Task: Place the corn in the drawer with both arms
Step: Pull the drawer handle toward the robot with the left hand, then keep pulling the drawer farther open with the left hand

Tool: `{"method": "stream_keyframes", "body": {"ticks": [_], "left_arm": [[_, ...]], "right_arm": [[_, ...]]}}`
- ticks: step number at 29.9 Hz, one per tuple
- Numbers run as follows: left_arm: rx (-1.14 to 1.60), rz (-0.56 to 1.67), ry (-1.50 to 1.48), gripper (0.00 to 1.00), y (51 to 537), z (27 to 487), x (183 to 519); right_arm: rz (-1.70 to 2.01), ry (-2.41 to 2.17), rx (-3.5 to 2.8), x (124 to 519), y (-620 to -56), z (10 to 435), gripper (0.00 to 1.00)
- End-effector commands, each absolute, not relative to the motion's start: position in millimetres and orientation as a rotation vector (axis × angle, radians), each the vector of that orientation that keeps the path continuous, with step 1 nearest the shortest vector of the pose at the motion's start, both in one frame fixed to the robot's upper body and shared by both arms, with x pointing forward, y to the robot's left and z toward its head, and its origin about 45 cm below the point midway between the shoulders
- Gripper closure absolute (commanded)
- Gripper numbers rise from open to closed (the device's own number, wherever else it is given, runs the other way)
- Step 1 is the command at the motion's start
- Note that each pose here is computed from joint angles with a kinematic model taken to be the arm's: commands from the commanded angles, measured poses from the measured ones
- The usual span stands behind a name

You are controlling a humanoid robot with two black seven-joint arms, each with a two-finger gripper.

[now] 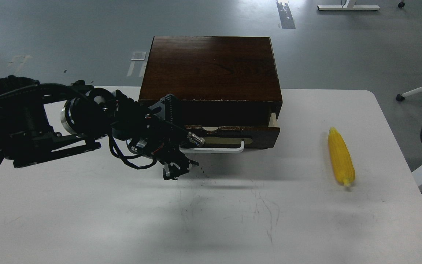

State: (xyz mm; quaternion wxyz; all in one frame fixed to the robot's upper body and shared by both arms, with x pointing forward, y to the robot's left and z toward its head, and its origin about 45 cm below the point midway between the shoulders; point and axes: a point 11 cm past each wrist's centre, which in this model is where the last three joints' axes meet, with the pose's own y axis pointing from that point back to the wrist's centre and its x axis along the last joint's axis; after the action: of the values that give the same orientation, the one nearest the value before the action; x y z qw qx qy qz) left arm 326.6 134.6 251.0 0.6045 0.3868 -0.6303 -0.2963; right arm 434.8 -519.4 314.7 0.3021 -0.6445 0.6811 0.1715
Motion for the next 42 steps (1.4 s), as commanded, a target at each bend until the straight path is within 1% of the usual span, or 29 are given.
{"method": "stream_keyframes", "body": {"ticks": [1, 4, 8, 11, 21, 22, 23, 26, 28, 29, 30, 33, 35, 37, 42], "left_arm": [[0.903, -0.689, -1.452, 0.3, 134.8, 251.5, 327.1], [0.909, -0.687, -1.446, 0.28, 136.3, 252.5, 327.6], [0.907, -0.66, -1.425, 0.2, 140.0, 255.6, 329.1], [0.895, -0.643, -1.399, 0.19, 140.5, 256.7, 328.0], [0.882, -0.647, -1.395, 0.2, 137.8, 255.0, 325.3], [0.879, -0.649, -1.396, 0.24, 136.6, 254.8, 324.9], [0.879, -0.649, -1.396, 0.25, 136.6, 254.8, 324.9], [0.879, -0.649, -1.396, 0.27, 136.6, 254.8, 324.9], [0.88, -0.655, -1.393, 0.35, 136.9, 253.1, 324.0], [0.88, -0.657, -1.392, 0.36, 137.1, 252.6, 323.8], [0.879, -0.658, -1.392, 0.43, 136.8, 252.0, 323.4], [0.875, -0.663, -1.394, 0.51, 134.5, 251.7, 322.6], [0.873, -0.666, -1.399, 0.55, 133.2, 252.5, 322.7], [0.873, -0.666, -1.403, 0.55, 132.3, 253.4, 323.0], [0.878, -0.667, -1.413, 0.61, 132.0, 255.8, 324.5]], "right_arm": [[0.456, 1.808, -1.71, 434.4, -519.5, 313.8, 0.0], [0.455, 1.804, -1.71, 434.9, -518.9, 314.9, 0.0], [0.455, 1.808, -1.711, 434.3, -519.6, 314.3, 0.0], [0.459, 1.811, -1.711, 433.7, -519.9, 312.9, 0.0], [0.458, 1.813, -1.712, 433.4, -520.4, 313.0, 0.0], [0.46, 1.814, -1.711, 433.1, -520.6, 312.3, 0.0], [0.457, 1.816, -1.709, 432.9, -521.2, 312.4, 0.0], [0.46, 1.82, -1.709, 432.0, -522.1, 311.3, 0.0], [0.459, 1.822, -1.71, 431.7, -522.6, 311.5, 0.0], [0.46, 1.823, -1.71, 431.4, -522.8, 310.8, 0.0], [0.458, 1.824, -1.709, 431.1, -523.4, 311.2, 0.0], [0.461, 1.821, -1.713, 431.7, -522.6, 311.7, 0.0], [0.461, 1.821, -1.713, 431.7, -522.6, 311.7, 0.0], [0.459, 1.821, -1.712, 431.6, -522.7, 311.8, 0.0], [0.462, 1.823, -1.711, 431.4, -522.7, 310.7, 0.0]]}}
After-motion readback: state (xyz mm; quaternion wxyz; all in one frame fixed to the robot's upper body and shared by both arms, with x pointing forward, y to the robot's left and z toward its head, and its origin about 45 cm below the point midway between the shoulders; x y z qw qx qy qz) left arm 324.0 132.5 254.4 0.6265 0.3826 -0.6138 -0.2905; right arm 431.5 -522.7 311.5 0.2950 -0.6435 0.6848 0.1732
